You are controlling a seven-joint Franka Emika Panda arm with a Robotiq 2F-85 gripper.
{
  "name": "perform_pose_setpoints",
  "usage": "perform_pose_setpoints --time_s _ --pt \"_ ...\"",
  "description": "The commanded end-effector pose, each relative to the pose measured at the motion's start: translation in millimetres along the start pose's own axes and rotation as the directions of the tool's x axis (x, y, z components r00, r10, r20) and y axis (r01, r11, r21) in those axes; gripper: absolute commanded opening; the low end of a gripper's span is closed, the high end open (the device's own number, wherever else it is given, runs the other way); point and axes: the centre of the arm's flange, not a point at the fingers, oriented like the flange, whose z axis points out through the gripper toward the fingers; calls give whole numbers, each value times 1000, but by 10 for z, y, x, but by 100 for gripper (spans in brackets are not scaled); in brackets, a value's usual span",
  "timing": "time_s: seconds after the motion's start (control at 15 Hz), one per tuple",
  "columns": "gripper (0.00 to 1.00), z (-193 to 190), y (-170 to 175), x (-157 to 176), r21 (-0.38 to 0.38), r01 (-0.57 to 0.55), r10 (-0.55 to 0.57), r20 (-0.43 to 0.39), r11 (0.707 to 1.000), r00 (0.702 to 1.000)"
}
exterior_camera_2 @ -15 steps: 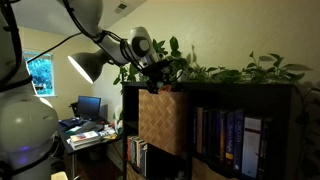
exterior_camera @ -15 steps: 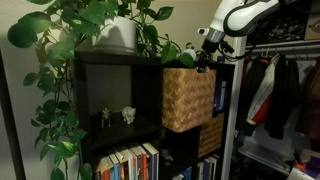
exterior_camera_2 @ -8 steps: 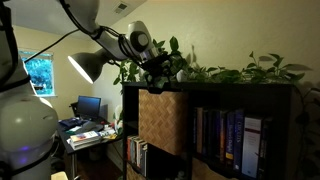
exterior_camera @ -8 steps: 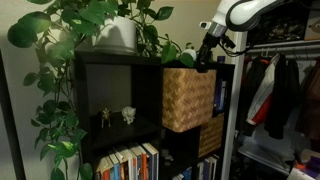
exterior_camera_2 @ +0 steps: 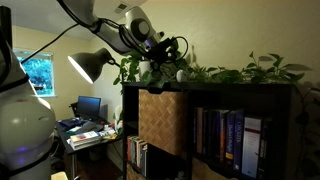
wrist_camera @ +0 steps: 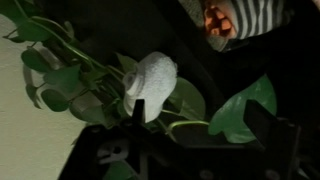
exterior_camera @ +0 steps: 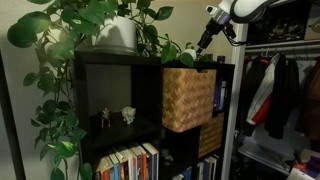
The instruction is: Slightly pull out the reed basket, put the two plushies on top of the bookshelf into it, then push it back
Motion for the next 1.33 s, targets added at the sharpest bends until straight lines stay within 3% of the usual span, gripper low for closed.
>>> perform_pose_setpoints --time_s 0.0,0.47,0.93,1.0,1.07,1.27 --pt "100 121 240 -15 -90 -56 53 -36 994 998" --pt "100 624 409 -38 -89 -135 133 -28 987 991" --pt "100 890 458 93 -82 -145 141 -42 986 989" --pt "75 914 460 95 -81 -147 144 -39 986 989" --pt "74 931 462 92 -84 -151 148 -35 985 988" --pt "54 914 432 70 -81 -167 167 -12 983 986"
